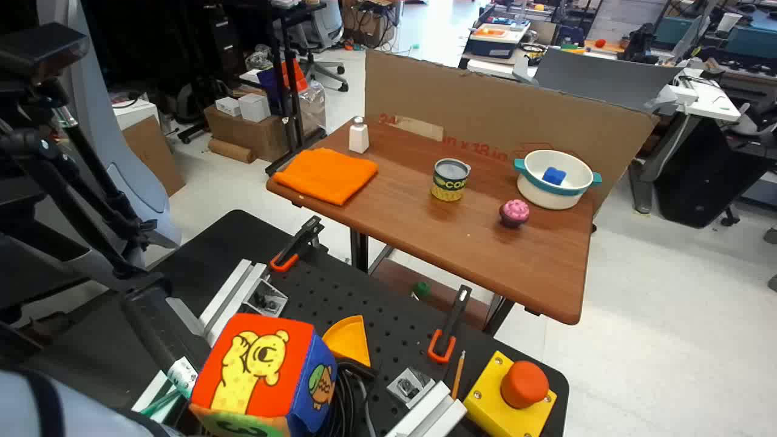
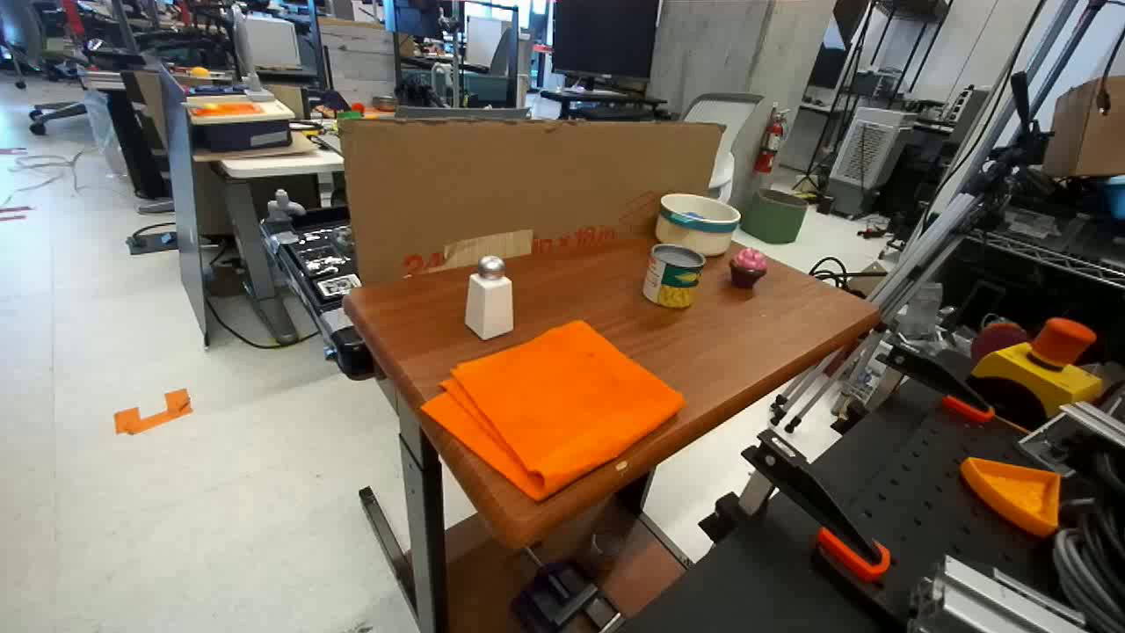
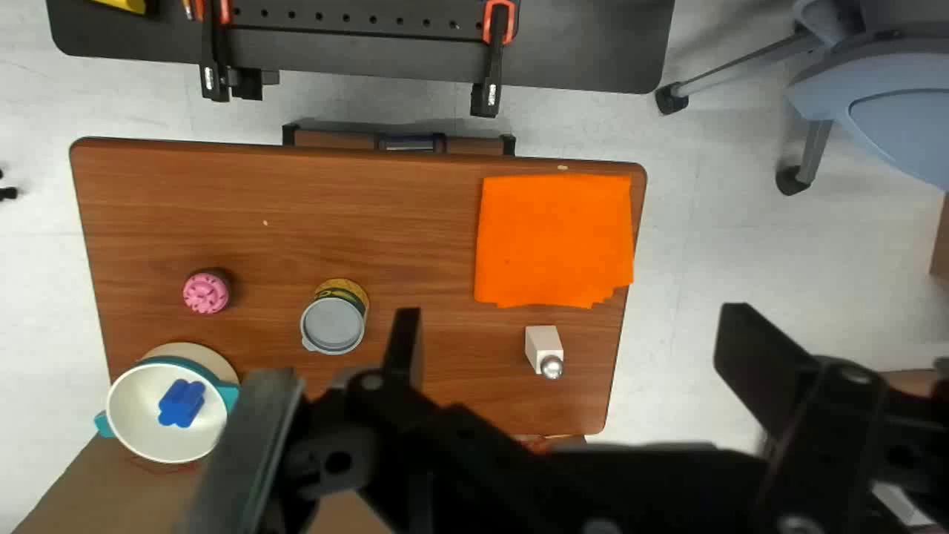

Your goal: Pick up the salt cellar and put it on the right side of the table

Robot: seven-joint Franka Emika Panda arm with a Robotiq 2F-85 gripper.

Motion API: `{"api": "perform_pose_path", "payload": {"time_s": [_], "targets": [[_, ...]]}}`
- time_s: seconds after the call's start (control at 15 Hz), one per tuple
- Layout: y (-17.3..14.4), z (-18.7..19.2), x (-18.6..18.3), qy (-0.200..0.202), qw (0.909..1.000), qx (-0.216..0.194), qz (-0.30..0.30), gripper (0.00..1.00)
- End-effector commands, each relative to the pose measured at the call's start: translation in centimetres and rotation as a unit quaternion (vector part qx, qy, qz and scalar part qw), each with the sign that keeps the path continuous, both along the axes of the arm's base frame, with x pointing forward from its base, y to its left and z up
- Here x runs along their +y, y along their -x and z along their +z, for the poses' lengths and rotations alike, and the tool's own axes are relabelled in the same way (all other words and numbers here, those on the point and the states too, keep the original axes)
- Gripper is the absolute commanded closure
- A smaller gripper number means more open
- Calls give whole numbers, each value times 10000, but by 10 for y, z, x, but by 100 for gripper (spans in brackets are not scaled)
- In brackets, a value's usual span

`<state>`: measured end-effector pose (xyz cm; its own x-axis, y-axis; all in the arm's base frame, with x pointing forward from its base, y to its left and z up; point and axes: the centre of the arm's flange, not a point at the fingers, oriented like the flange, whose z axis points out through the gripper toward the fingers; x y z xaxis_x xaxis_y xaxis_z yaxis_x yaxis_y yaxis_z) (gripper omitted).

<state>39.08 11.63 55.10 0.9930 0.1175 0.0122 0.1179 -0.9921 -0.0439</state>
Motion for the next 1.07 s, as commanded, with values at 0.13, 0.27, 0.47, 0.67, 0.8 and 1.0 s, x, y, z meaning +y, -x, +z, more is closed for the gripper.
{"api": "perform_pose_path", "payload": {"time_s": [0.13,0.27,0.47,0.67,0.8,1.0], "targets": [[0,1,0,-2,10000,-11,0,0],[0,1,0,-2,10000,-11,0,0],[0,1,0,-2,10000,-11,0,0],[0,1,0,-2,10000,-11,0,0],[0,1,0,-2,10000,-11,0,0],[-16,2,10,-85,9999,34,-141,0]]}}
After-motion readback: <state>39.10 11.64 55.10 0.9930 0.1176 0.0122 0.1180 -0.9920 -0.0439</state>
